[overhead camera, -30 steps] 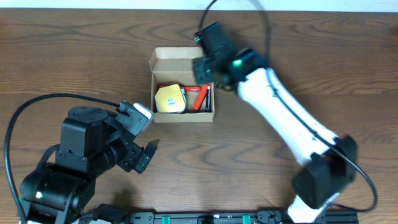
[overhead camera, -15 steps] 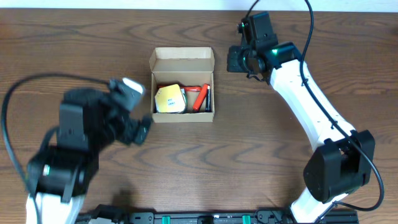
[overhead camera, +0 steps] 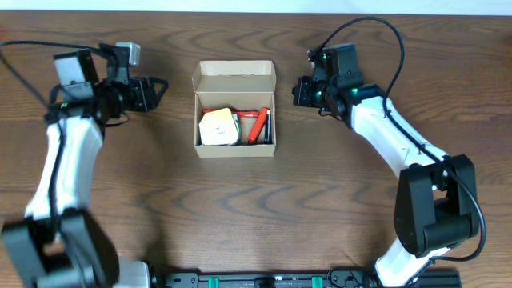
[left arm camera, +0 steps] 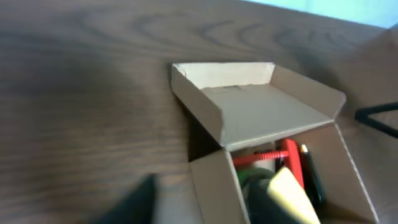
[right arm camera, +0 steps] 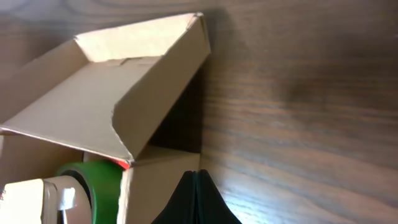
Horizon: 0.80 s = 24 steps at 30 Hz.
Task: Pack container
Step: 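Bring both grippers to the box lid flaps and lift them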
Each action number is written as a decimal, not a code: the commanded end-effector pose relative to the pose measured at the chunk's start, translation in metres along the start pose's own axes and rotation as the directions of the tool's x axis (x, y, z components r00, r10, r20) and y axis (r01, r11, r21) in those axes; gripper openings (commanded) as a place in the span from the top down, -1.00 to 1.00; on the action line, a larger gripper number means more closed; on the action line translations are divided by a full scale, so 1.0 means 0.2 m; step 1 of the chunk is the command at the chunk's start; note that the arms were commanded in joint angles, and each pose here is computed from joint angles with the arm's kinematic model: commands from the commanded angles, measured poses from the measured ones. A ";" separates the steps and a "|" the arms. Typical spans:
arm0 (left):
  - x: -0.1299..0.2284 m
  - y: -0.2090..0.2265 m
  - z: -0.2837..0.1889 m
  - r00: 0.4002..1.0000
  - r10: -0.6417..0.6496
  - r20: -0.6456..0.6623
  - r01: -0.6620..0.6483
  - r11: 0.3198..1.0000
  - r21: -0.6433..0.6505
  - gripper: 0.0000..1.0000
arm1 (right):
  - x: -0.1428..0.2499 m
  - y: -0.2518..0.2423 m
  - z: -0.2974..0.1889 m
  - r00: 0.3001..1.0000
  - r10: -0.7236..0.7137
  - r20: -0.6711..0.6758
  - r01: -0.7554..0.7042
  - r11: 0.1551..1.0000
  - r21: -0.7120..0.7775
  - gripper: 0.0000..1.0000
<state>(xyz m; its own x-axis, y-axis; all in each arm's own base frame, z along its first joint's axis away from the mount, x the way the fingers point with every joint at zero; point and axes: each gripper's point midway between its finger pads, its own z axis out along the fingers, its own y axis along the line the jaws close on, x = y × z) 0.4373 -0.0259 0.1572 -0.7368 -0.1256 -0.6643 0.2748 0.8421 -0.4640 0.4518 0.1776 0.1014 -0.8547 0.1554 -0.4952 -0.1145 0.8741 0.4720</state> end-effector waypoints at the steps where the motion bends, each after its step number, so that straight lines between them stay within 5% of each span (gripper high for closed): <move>1: 0.05 0.02 0.15 0.985 -0.171 -0.039 0.174 0.980 0.095 0.88 | 0.02 -0.03 0.06 1.000 0.014 -0.012 -0.014 1.000 -0.021 0.97; 9: 0.08 0.12 0.41 0.939 -0.322 -0.121 0.339 0.925 0.171 0.89 | 0.05 -0.06 0.22 0.993 0.111 -0.032 -0.113 0.991 -0.077 0.97; 24: 0.06 0.07 0.72 0.906 -0.336 -0.257 0.389 0.902 0.190 0.89 | 0.08 -0.07 0.43 0.979 0.200 -0.049 -0.206 0.960 -0.191 0.97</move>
<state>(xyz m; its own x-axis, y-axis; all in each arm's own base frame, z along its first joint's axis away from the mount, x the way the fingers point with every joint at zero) 0.5193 -0.0913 0.0684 -0.9075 -0.2590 -0.3308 0.1036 0.6251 -0.7737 0.4854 0.2072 0.0363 -0.8695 0.2868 -0.4021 -0.0621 0.7442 0.6651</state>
